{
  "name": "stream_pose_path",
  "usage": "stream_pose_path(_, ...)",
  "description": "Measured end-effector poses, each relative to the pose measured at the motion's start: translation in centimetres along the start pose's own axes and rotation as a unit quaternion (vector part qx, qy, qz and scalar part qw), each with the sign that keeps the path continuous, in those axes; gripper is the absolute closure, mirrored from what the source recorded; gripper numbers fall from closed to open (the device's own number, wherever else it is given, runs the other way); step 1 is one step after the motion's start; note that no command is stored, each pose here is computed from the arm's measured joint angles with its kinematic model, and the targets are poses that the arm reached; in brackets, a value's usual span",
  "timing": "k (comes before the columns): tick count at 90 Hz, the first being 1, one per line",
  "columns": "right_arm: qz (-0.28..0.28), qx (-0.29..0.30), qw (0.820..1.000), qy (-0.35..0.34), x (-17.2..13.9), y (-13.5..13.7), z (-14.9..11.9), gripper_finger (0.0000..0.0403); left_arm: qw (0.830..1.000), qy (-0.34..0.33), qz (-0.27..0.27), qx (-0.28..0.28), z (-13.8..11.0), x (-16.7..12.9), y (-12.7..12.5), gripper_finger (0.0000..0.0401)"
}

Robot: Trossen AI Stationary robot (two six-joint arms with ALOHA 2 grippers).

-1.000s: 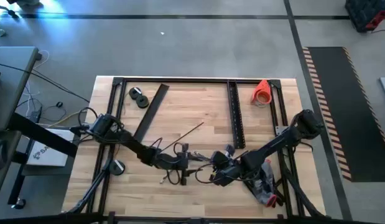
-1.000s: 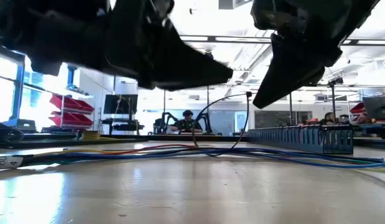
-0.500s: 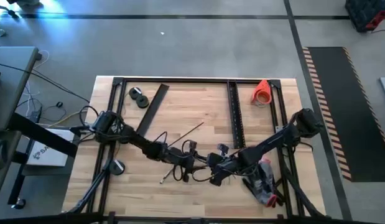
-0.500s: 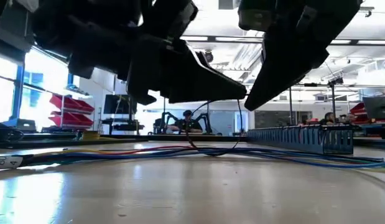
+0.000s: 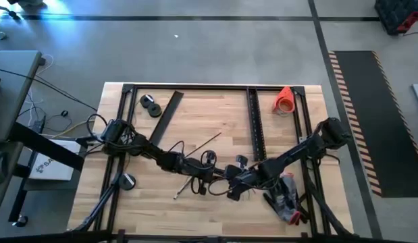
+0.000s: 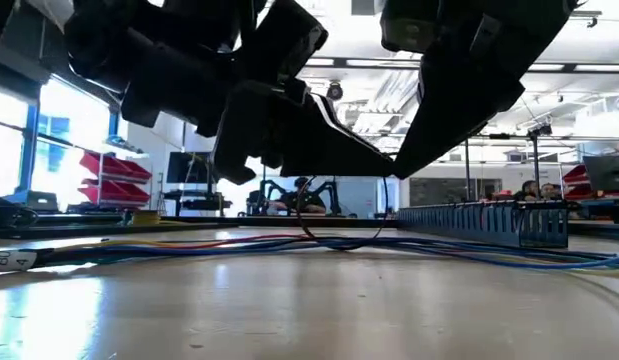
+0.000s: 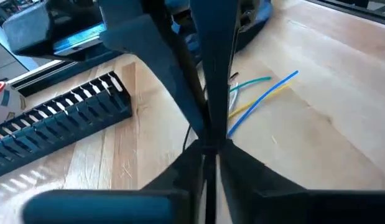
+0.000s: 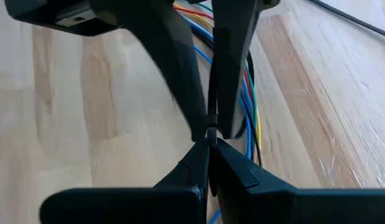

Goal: Ziptie cables
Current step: Wrap the left black zip tie on the cables

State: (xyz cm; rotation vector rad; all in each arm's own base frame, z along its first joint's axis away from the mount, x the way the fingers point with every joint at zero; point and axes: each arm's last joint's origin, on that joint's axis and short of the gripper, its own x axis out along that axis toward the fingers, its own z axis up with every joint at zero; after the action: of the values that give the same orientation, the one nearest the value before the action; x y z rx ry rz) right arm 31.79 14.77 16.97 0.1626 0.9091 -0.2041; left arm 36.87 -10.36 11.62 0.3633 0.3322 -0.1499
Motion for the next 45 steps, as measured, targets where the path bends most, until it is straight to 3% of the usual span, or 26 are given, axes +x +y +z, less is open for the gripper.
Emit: stream_pose_path(45, 0.008, 0.019, 1.0, 0.005, -0.17, 0.38, -0.3, 0.0403, 1.0, -0.004, -0.001, -0.015, 0.18, -0.08, -0.47, 0.0388)
